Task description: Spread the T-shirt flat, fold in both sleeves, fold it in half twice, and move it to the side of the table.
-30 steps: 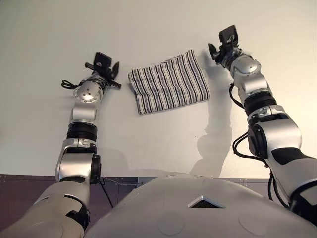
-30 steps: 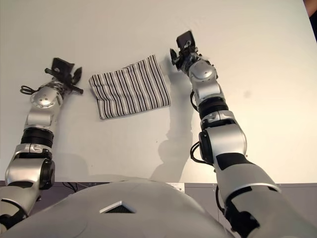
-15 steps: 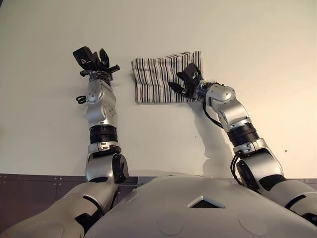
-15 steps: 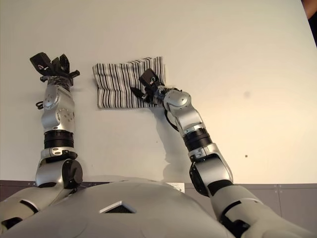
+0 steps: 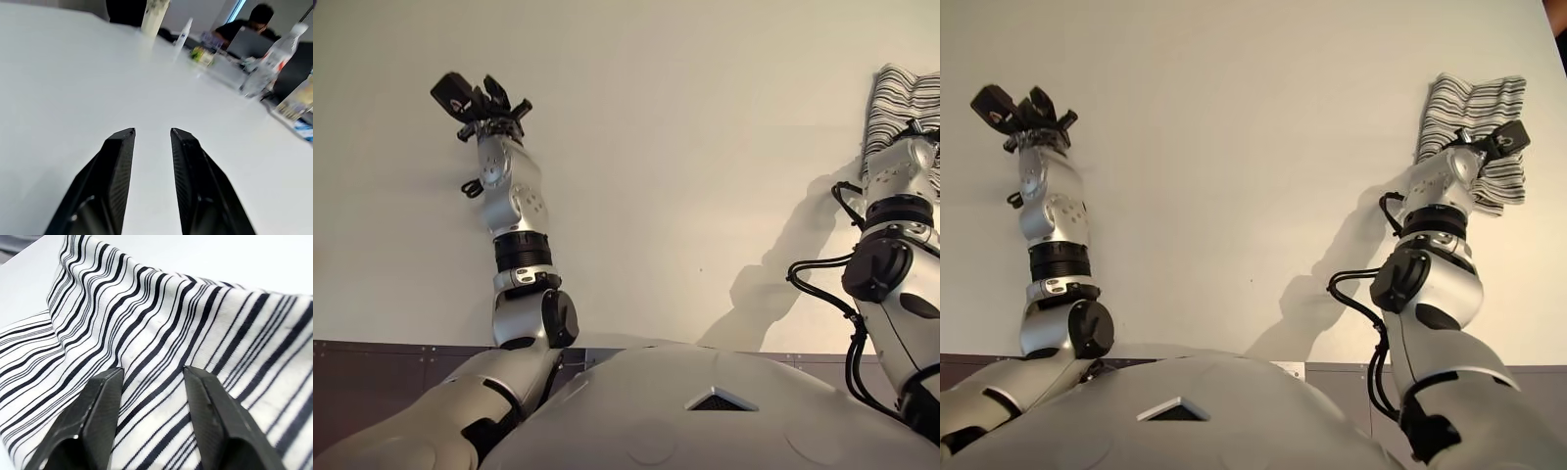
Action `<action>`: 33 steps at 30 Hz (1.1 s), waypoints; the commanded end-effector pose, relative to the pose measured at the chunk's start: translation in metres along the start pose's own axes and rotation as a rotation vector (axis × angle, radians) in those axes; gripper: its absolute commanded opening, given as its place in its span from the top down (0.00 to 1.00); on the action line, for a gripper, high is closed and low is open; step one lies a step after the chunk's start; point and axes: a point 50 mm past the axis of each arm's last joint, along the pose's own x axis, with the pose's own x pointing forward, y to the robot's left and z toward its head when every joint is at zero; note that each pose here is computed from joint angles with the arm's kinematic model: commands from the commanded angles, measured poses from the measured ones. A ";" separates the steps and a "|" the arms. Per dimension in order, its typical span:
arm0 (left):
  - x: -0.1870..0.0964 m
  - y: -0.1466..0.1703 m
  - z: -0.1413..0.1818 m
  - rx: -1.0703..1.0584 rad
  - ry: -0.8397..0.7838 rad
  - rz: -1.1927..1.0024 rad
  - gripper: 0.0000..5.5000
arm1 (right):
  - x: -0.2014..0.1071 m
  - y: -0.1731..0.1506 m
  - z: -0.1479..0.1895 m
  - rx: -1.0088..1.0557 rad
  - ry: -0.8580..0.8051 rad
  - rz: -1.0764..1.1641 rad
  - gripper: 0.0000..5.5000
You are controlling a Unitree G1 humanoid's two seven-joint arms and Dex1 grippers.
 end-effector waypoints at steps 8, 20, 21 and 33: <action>-0.005 -0.118 0.043 0.152 -0.215 -0.254 0.76 | -0.070 0.115 0.007 -0.180 -0.335 0.530 0.60; -0.036 -0.160 0.016 0.422 -0.323 -0.538 0.61 | -0.232 0.190 -0.036 -0.244 -0.559 1.069 0.59; -0.036 -0.160 0.015 0.426 -0.317 -0.539 0.58 | -0.232 0.190 -0.036 -0.242 -0.557 1.059 0.59; -0.023 -0.167 0.021 0.366 -0.218 -0.634 0.50 | -0.251 0.195 -0.054 -0.121 -0.434 0.923 0.47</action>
